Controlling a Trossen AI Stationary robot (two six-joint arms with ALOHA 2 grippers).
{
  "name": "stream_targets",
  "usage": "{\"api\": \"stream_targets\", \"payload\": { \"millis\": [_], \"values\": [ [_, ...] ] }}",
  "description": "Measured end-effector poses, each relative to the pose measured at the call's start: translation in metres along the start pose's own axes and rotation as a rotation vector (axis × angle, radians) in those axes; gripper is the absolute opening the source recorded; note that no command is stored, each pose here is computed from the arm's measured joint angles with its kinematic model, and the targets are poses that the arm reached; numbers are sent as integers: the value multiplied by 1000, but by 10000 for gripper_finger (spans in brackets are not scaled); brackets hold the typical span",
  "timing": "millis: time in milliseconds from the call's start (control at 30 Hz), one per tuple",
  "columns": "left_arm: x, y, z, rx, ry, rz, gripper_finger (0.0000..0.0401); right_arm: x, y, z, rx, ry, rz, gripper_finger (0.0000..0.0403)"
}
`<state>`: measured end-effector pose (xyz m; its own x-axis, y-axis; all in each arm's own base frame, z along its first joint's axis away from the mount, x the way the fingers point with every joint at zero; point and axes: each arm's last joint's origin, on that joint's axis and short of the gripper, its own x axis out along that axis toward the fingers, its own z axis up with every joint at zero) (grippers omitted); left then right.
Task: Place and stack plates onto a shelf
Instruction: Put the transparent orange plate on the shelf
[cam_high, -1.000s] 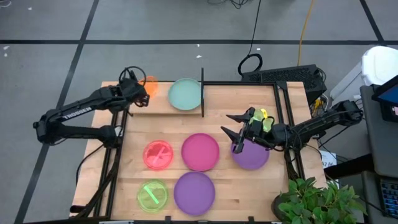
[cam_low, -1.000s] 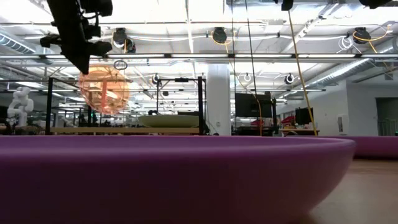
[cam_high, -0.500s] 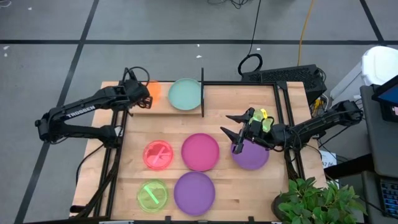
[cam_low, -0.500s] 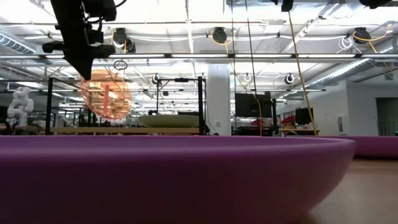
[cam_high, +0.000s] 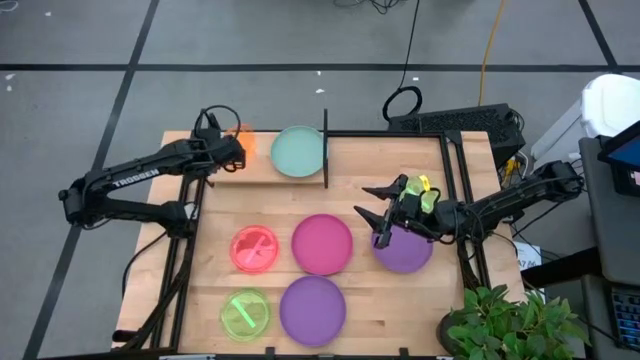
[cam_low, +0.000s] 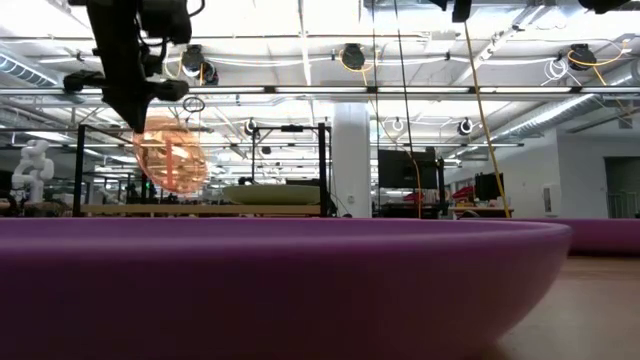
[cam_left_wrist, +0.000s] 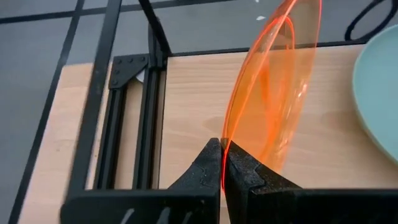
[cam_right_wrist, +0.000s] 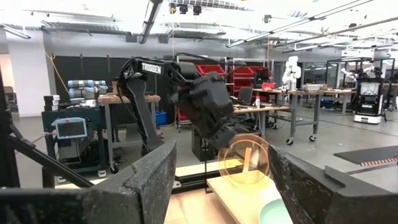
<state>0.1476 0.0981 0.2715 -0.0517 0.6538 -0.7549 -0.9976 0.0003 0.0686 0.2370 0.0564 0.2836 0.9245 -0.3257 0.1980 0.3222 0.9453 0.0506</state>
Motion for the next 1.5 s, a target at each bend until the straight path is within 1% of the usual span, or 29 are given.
{"api": "stream_targets", "payload": {
  "millis": [100, 233, 367, 500, 700, 867, 1033, 1300, 1500],
  "values": [
    [10, -2, -6, -10, -23, 23, 3, 0, 0, 0, -3, 1, 1, 235],
    [18, -2, -10, -85, -70, 48, 3, 0, 0, 0, -7, 4, 1, 235],
    [19, -2, -12, -157, -125, 72, 3, 0, 0, -1, -8, 6, 2, 235],
    [26, 0, -19, -204, -134, 87, 3, 0, 0, -1, -10, 10, 2, 235],
    [43, 3, -40, -285, -131, 108, 3, 0, 0, -3, -17, 29, 3, 235],
    [47, 4, -47, -310, -150, 121, 3, 0, 0, -3, -16, 29, 4, 235],
    [46, 1, -48, -289, -160, 94, 3, 0, 0, -3, -17, 28, 3, 235],
    [46, -2, -46, -359, -158, 57, 4, 0, 0, -3, -19, 28, 0, 235],
    [44, -9, -45, -408, -150, -10, 4, 0, 0, -4, -24, 35, 0, 235]
  ]
}}
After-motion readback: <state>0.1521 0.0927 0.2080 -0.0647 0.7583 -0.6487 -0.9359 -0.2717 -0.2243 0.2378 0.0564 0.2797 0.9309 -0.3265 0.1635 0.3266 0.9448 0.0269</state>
